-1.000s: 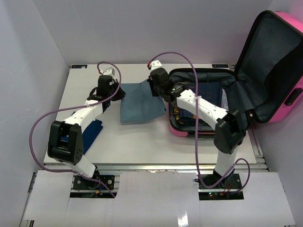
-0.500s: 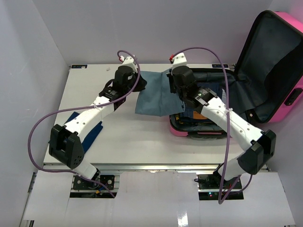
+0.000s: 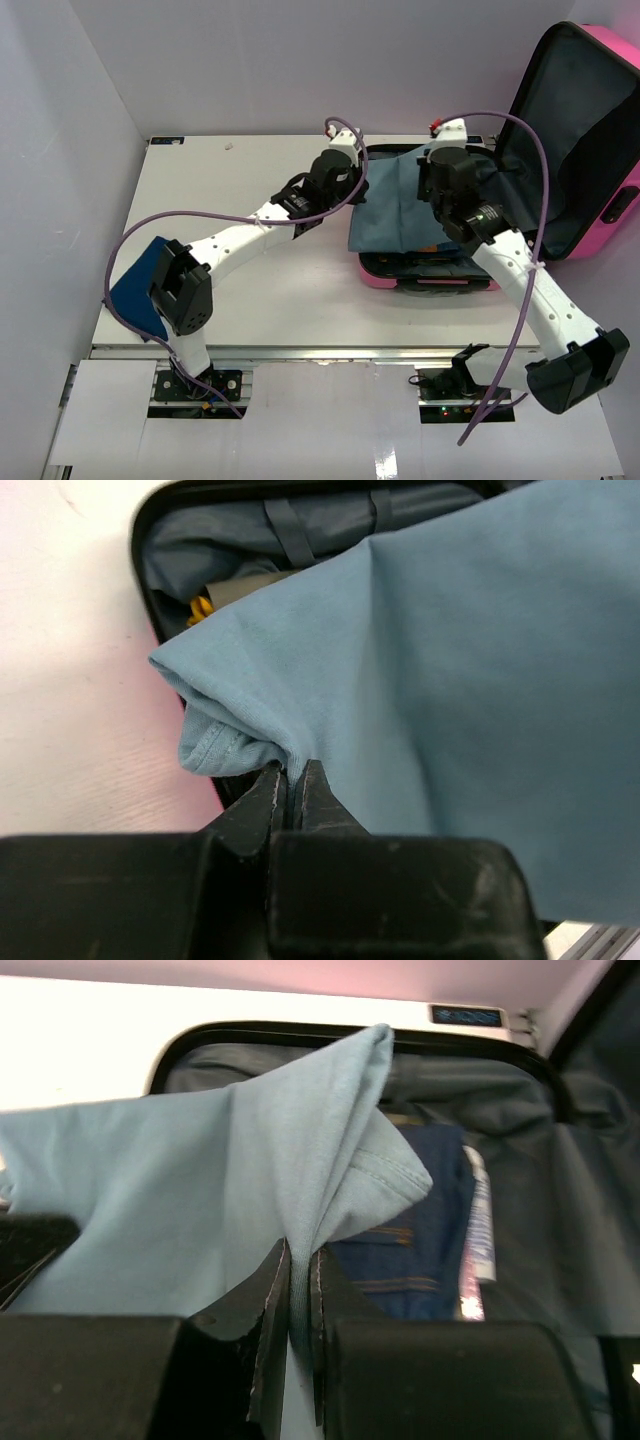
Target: Pack the luggage
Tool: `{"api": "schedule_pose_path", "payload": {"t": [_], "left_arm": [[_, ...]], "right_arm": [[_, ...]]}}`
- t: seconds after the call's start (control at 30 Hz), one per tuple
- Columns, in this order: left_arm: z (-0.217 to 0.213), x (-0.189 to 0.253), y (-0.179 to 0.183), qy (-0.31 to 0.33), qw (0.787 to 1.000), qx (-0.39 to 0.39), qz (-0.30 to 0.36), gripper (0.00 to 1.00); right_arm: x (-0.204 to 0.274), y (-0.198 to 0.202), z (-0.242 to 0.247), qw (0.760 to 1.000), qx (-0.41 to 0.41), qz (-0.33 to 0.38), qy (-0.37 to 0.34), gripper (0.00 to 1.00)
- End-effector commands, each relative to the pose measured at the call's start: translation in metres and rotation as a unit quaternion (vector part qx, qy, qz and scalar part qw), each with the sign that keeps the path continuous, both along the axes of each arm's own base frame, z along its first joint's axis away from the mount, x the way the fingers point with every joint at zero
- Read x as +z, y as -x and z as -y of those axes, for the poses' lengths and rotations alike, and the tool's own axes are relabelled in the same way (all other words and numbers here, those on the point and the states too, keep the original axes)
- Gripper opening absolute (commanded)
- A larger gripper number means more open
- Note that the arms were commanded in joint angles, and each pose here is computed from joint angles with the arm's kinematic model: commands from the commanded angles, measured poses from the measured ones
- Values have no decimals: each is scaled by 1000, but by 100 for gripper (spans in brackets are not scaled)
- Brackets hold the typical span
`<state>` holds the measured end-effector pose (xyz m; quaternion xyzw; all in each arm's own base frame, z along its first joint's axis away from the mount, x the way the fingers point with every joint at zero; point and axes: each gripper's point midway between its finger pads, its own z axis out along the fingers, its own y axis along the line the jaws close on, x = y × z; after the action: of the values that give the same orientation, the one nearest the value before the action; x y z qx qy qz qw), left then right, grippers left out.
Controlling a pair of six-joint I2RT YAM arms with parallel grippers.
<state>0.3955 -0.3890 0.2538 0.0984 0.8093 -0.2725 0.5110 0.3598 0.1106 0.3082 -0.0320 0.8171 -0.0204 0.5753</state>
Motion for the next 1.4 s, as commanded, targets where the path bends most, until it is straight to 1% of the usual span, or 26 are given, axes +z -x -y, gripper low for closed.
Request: {"api": "schedule_pose_path", "payload": {"t": [0.0, 0.17, 0.27, 0.5, 0.57, 0.7, 0.83, 0.9, 0.93, 0.97, 1.0, 1.07, 1.17, 1.23, 1.3, 1.33, 1.37], "left_arm": [[16, 31, -1, 28, 999, -8, 41, 0], [34, 21, -5, 35, 998, -16, 49, 0], [42, 4, -12, 26, 998, -19, 45, 0], [57, -14, -27, 33, 996, -23, 77, 0], [59, -21, -33, 27, 996, -17, 84, 0], [62, -43, -44, 6, 995, -8, 98, 0], [60, -49, -57, -12, 993, 5, 114, 0], [66, -62, -63, -28, 993, -1, 111, 0], [65, -79, -66, -45, 994, -2, 99, 0], [66, -83, -69, -51, 994, 2, 96, 0], [66, -84, -72, -54, 994, 7, 96, 1], [64, -86, -77, -56, 993, 16, 102, 5], [59, -89, -78, -60, 992, 26, 107, 19], [54, -87, -80, -62, 991, 39, 110, 25], [51, -84, -80, -64, 991, 46, 111, 38], [49, -81, -80, -65, 990, 49, 111, 43], [47, -76, -79, -63, 990, 52, 113, 46]], "right_arm": [[17, 1, 36, 998, -32, 41, -32, 8], [9, -6, 62, 997, -59, 38, -33, 8], [1, -12, 74, 996, -76, 31, -28, 8], [-21, -32, 90, 995, -94, 22, -24, 8], [-25, -38, 96, 994, -106, 24, -23, 8], [-47, -52, 108, 992, -125, 3, -15, 8], [-59, -63, 117, 990, -138, -3, -12, 8], [-62, -70, 119, 990, -140, 5, -14, 8], [-61, -74, 121, 990, -142, 13, -17, 8], [-67, -77, 122, 989, -144, 8, -18, 8], [-73, -80, 122, 989, -144, 3, -20, 8], [-82, -85, 124, 990, -142, -7, -22, 9], [-96, -90, 128, 988, -149, -23, -16, 16], [-100, -91, 133, 987, -157, -27, -12, 24], [-102, -89, 137, 986, -165, -29, -9, 44], [-101, -88, 138, 985, -169, -29, -7, 51], [-100, -87, 141, 984, -174, -29, -6, 55]]}}
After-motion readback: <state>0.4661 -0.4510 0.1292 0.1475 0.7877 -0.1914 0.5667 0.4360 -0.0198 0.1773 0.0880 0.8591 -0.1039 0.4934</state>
